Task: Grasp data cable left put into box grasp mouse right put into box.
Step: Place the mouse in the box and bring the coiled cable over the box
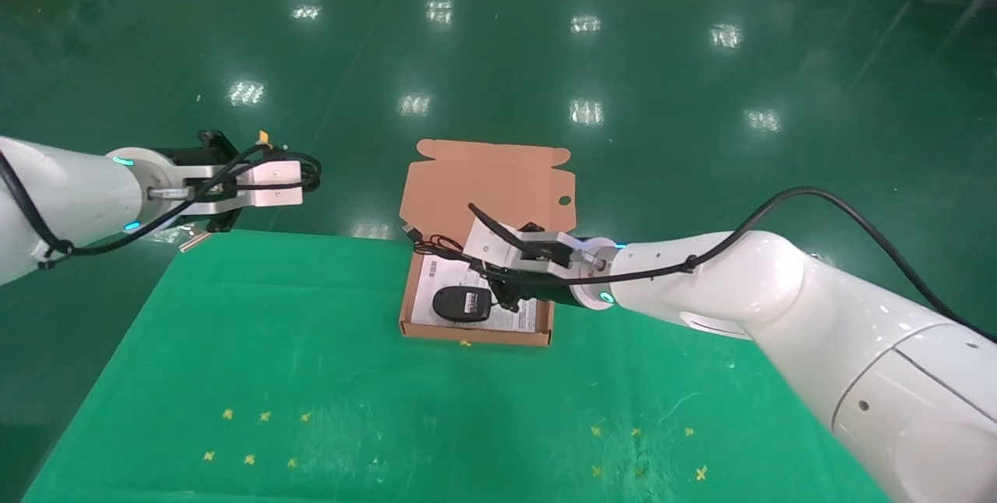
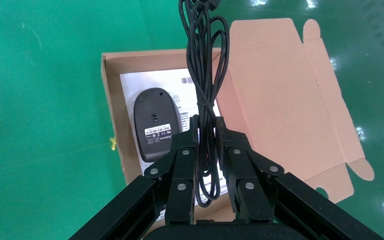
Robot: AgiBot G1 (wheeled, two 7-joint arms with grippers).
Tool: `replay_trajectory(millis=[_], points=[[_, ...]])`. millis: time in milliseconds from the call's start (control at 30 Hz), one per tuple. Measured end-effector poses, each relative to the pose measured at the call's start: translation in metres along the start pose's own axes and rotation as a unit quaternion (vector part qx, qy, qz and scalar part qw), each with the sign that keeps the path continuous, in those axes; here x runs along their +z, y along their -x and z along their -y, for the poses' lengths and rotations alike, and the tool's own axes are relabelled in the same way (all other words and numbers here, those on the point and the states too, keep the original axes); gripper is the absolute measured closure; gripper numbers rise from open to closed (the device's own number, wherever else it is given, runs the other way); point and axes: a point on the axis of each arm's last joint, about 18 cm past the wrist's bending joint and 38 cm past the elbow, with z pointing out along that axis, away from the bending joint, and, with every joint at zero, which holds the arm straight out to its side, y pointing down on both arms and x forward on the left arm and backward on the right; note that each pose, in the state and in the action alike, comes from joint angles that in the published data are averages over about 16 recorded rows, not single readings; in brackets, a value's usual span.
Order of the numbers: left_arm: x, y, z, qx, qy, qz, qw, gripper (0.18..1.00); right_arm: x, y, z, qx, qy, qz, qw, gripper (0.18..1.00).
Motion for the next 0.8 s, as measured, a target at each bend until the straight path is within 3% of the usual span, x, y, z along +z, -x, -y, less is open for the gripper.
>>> replay_trajectory(millis=[367,800], points=[[0.011,-0.021,0.041,0.004,-0.057,-0.013,0.9983,0.933,-0.01,-0.008,0.001,-0.003,-0.01,-0.012,1.0,0.876],[0.035,-0.059,0.104,0.024,-0.13,-0.025,0.9909,0.933,-0.046,-0.036,-0.018,-0.011,-0.003,-0.035,0.999,0.641]])
